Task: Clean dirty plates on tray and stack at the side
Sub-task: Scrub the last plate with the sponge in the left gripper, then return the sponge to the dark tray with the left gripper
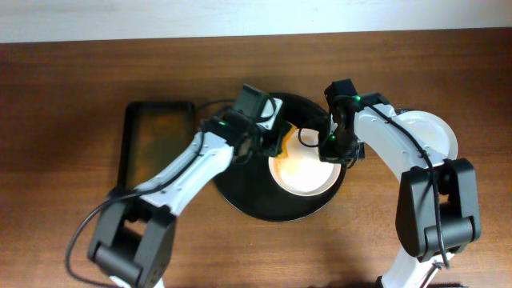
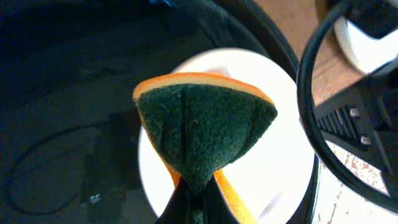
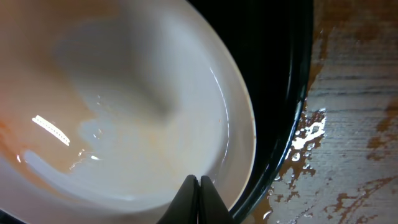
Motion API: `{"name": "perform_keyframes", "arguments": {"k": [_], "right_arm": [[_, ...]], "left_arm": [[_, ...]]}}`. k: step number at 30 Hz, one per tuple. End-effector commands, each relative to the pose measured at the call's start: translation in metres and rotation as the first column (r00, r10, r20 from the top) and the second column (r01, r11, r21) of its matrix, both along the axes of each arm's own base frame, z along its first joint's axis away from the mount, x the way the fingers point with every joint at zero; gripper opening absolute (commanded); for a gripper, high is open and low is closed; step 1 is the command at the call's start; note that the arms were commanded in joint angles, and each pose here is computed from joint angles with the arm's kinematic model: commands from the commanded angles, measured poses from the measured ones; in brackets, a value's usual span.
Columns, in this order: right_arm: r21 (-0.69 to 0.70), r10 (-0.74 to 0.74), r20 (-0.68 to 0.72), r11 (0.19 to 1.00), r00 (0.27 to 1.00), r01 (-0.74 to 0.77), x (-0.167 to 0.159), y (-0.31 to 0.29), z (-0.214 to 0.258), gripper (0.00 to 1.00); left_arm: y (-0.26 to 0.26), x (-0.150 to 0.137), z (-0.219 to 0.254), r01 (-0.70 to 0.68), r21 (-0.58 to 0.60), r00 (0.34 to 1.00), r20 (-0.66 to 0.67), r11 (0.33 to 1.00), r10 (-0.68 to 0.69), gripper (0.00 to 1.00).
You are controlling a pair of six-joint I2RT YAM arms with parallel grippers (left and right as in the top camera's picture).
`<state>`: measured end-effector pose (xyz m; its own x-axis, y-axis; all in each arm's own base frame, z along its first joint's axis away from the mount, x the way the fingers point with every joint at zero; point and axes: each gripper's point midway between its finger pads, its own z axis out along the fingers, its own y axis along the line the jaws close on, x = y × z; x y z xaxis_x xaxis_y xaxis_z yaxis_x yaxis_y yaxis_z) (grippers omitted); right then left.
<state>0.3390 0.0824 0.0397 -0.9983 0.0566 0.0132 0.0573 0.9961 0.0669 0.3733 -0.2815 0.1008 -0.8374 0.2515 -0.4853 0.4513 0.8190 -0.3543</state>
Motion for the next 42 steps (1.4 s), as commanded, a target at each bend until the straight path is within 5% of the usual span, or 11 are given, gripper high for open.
{"name": "perform_keyframes", "arguments": {"k": [1,9,15,28,32,36,42], "right_arm": [[-0.019,-0.009,-0.018,1.0,1.0,0.009,-0.007,-0.005,-0.017,0.04],[-0.021,-0.012,-0.024,1.0,1.0,0.011,-0.022,-0.008,-0.046,0.04],[-0.015,-0.012,-0.031,1.0,0.999,0.011,-0.023,-0.007,-0.046,0.04],[-0.017,-0.011,-0.039,1.0,0.999,0.01,-0.026,-0.008,-0.046,0.04],[-0.018,-0.011,-0.04,1.0,0.999,0.01,-0.026,-0.008,-0.046,0.04],[-0.018,-0.011,-0.04,1.0,0.999,0.01,-0.026,-0.008,-0.046,0.04],[-0.018,-0.011,-0.041,1.0,0.999,0.01,-0.026,-0.008,-0.046,0.04]], "left_arm": [[-0.024,-0.012,-0.028,0.07,-0.005,0.997,-0.043,0.998,-0.07,0.0],[-0.027,-0.012,-0.078,0.071,0.051,0.993,-0.098,0.996,-0.066,0.0],[0.022,0.032,-0.081,-0.14,0.294,0.987,0.112,0.946,0.111,0.0],[0.026,0.064,0.022,-0.239,0.129,0.937,0.29,0.962,0.193,0.0],[0.068,0.057,0.039,-0.295,0.126,0.939,0.222,0.947,0.263,0.0],[0.129,0.046,0.042,-0.311,-0.058,0.95,-0.063,0.949,0.307,0.0],[0.221,0.045,0.031,-0.416,-0.278,0.903,-0.234,0.866,0.359,0.0]]}}
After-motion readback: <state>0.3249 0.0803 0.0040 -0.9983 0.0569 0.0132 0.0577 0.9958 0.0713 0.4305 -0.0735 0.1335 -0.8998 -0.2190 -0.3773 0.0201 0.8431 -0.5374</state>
